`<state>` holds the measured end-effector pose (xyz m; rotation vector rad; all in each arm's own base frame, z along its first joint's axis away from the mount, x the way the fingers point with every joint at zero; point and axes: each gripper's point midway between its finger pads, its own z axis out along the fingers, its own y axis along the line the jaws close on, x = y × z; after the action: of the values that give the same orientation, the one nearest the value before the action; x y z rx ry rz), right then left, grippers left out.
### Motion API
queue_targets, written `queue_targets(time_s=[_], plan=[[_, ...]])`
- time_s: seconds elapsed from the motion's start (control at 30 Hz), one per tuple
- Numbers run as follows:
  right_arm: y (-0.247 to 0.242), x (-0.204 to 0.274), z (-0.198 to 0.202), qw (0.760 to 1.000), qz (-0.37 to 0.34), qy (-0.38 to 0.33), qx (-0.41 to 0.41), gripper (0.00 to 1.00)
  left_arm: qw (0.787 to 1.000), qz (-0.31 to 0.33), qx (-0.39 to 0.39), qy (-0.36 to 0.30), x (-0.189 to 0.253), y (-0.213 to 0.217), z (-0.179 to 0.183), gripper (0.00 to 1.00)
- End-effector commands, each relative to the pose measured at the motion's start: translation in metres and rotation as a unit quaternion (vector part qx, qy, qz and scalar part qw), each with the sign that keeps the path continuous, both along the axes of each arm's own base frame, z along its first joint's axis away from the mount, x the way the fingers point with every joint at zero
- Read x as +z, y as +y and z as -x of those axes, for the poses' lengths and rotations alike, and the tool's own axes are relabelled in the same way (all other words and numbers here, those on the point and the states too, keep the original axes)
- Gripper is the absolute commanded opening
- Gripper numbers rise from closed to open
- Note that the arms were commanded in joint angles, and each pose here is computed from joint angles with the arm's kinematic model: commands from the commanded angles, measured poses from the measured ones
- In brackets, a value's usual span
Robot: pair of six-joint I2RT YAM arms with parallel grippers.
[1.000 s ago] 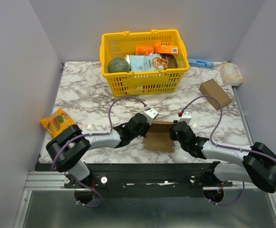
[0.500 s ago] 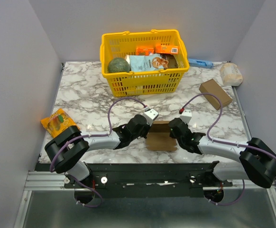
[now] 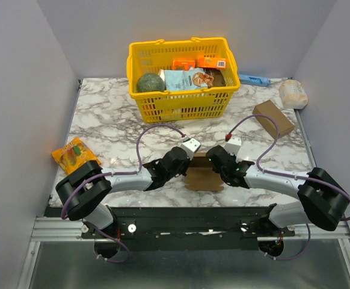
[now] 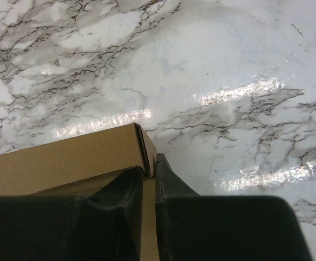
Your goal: Fold the paper box
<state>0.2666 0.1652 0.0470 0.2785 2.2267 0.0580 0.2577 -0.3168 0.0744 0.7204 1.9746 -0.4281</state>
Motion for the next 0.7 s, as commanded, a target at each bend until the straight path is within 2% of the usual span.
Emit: queue_targets(time_s=[0.0, 0.47, 0.67], plan=[[-0.046, -0.014, 0.01, 0.993, 0.096, 0.026, -0.068, 0.02, 0.999, 0.005, 0.039, -0.029, 0.02, 0.015, -0.006, 0.0], [-0.057, -0.013, 0.016, 0.984, 0.126, 0.038, -0.119, 0.02, 0.997, 0.011, 0.065, -0.047, 0.033, 0.027, -0.009, 0.0], [-0.052, -0.009, 0.016, 0.985, 0.128, 0.036, -0.113, 0.04, 0.998, 0.016, 0.049, -0.045, 0.034, 0.021, -0.007, 0.0]])
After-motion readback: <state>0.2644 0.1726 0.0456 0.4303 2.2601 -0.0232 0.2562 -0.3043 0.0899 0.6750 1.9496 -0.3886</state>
